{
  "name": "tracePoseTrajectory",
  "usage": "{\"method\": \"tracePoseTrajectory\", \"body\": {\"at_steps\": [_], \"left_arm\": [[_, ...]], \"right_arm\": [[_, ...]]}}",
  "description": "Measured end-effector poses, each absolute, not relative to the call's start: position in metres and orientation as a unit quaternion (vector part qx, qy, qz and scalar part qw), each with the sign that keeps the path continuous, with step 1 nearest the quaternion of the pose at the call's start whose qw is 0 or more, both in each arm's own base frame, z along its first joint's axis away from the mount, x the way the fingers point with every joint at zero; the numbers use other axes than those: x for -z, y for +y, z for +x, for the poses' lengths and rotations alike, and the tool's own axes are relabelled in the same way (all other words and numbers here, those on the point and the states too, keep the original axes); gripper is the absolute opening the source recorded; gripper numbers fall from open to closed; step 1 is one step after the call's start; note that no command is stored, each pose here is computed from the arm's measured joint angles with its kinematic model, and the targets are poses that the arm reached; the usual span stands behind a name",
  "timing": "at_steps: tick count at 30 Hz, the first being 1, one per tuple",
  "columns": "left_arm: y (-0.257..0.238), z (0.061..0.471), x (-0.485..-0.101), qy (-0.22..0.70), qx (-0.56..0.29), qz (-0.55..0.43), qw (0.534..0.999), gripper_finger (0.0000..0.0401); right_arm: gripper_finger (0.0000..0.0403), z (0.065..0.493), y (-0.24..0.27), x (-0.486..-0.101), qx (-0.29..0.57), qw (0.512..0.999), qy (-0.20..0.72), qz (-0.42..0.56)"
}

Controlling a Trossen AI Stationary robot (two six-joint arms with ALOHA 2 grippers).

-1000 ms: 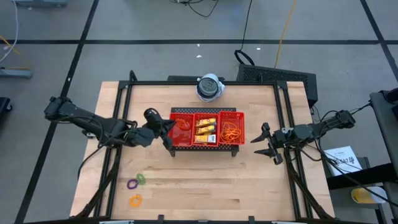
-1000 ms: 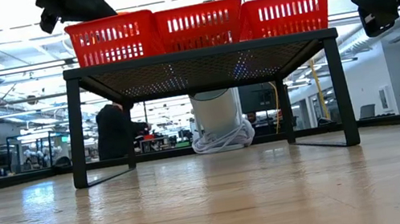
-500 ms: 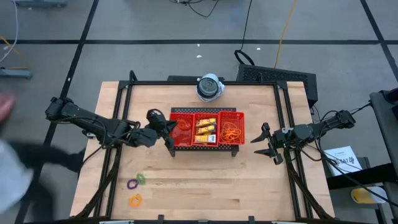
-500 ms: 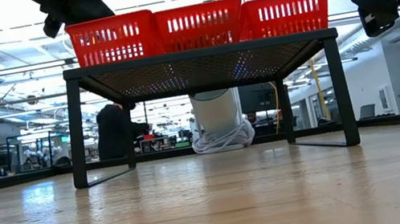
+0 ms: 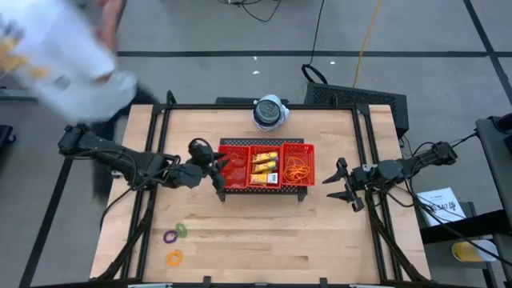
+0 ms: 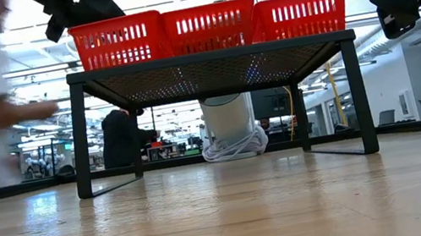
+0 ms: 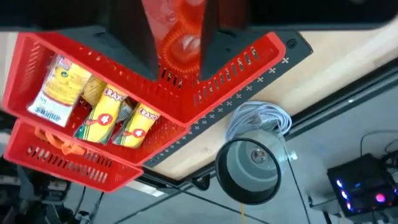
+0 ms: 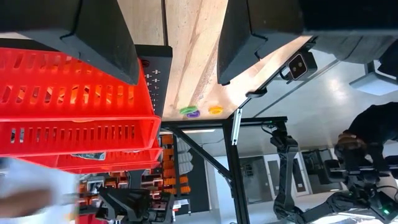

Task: Pick & Place Office Desk Supplies
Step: Put the green spring keychain into the left red bin

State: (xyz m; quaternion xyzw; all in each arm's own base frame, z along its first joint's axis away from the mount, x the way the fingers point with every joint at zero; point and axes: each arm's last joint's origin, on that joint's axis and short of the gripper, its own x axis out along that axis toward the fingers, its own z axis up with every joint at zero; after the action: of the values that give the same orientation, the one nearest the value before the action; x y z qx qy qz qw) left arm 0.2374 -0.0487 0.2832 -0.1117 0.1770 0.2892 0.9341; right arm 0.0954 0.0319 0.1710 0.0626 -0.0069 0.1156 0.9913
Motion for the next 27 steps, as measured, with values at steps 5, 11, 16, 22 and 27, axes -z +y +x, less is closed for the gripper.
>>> {"method": "tracePoseTrajectory", "body": {"at_steps": [5,11,16,22,27], "left_arm": [[-0.051,0.236,-0.285,0.198,-0.244,-0.095,0.944,0.0169],[-0.055,0.21,-0.318,0.173,-0.103,-0.153,0.967,0.0175],[-0.061,0.174,-0.336,0.189,0.027,-0.228,0.955,0.0175],[-0.082,0.143,-0.315,0.327,0.104,-0.264,0.901,0.0175],[-0.099,0.137,-0.285,0.434,0.016,-0.306,0.847,0.0175]], "right_arm": [[0.0206,0.095,0.032,-0.171,-0.116,0.991,-0.007,0.063],[0.0206,0.095,0.032,-0.171,-0.116,0.991,-0.007,0.062],[0.0206,0.095,0.032,-0.171,-0.116,0.991,-0.007,0.062],[0.0206,0.095,0.032,-0.171,-0.116,0.991,-0.007,0.063],[0.0206,0.095,0.032,-0.171,-0.116,0.991,-0.006,0.062]]}}
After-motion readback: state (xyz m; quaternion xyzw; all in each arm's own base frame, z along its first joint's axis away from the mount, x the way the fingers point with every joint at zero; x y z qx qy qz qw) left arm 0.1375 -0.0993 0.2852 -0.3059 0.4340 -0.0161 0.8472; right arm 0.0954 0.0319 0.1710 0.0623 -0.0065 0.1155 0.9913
